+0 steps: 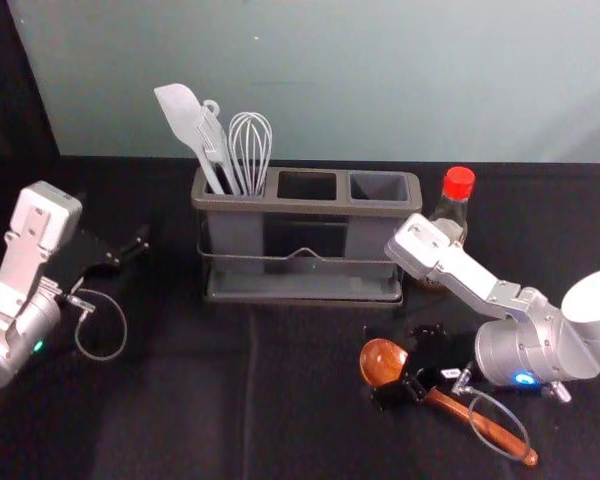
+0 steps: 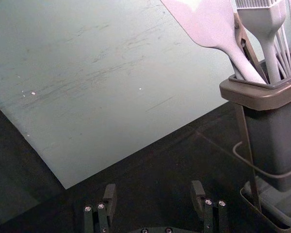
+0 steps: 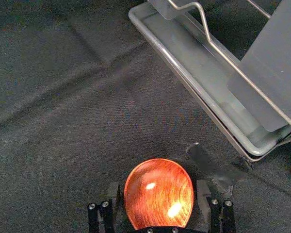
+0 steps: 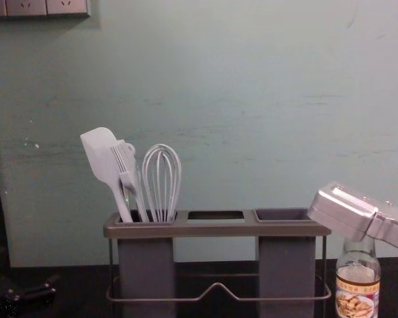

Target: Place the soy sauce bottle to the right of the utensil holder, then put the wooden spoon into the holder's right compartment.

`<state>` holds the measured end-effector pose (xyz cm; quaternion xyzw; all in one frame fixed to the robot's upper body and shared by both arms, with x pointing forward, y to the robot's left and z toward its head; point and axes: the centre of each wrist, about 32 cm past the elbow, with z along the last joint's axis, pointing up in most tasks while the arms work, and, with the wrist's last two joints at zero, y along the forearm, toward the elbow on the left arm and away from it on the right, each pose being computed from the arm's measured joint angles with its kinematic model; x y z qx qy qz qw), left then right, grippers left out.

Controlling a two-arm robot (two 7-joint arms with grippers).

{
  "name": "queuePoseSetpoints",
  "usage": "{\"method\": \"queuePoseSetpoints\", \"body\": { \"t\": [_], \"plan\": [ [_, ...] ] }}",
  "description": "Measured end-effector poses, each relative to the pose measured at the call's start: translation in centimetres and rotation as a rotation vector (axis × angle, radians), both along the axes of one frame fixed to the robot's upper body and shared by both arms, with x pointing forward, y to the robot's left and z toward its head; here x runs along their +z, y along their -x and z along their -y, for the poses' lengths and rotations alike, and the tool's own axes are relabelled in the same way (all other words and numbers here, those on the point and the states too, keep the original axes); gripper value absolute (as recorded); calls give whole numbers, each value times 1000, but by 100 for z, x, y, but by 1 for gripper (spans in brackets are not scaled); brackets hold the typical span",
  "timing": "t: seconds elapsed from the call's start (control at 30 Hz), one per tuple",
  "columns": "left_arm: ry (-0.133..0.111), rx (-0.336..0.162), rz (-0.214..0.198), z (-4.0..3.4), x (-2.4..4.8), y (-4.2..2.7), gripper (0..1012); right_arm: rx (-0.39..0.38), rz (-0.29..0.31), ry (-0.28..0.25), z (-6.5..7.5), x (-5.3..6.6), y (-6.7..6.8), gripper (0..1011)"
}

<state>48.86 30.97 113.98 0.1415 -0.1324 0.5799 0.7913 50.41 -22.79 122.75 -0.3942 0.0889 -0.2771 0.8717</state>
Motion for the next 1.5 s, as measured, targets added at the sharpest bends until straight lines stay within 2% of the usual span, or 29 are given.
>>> {"method": "queuePoseSetpoints", "body": {
  "t": [0.27, 0.53, 0.87, 0.93, 1.1, 1.23, 1.27, 1.33, 1.5],
  "plan": [
    [0, 0, 0, 0, 0, 0, 1005, 1, 1, 0, 1, 4, 0, 1000],
    [0, 0, 0, 0, 0, 0, 1005, 2, 1, 0, 0, 7, 0, 840],
    [0, 0, 0, 0, 0, 0, 1005, 3, 1, 0, 1, 11, 2, 837],
    [0, 0, 0, 0, 0, 0, 1005, 6, 18, -11, 7, 40, 21, 838],
    [0, 0, 0, 0, 0, 0, 1005, 0, 106, -89, 52, 206, 111, 838],
    [0, 0, 0, 0, 0, 0, 1005, -3, 227, -154, 75, 349, 206, 837],
    [0, 0, 0, 0, 0, 0, 1005, -7, 287, -189, 89, 413, 255, 837],
    [0, 0, 0, 0, 0, 0, 1005, -8, 360, -238, 108, 498, 308, 837],
    [0, 0, 0, 0, 0, 0, 1005, -17, 502, -330, 149, 647, 402, 837]
  ]
}}
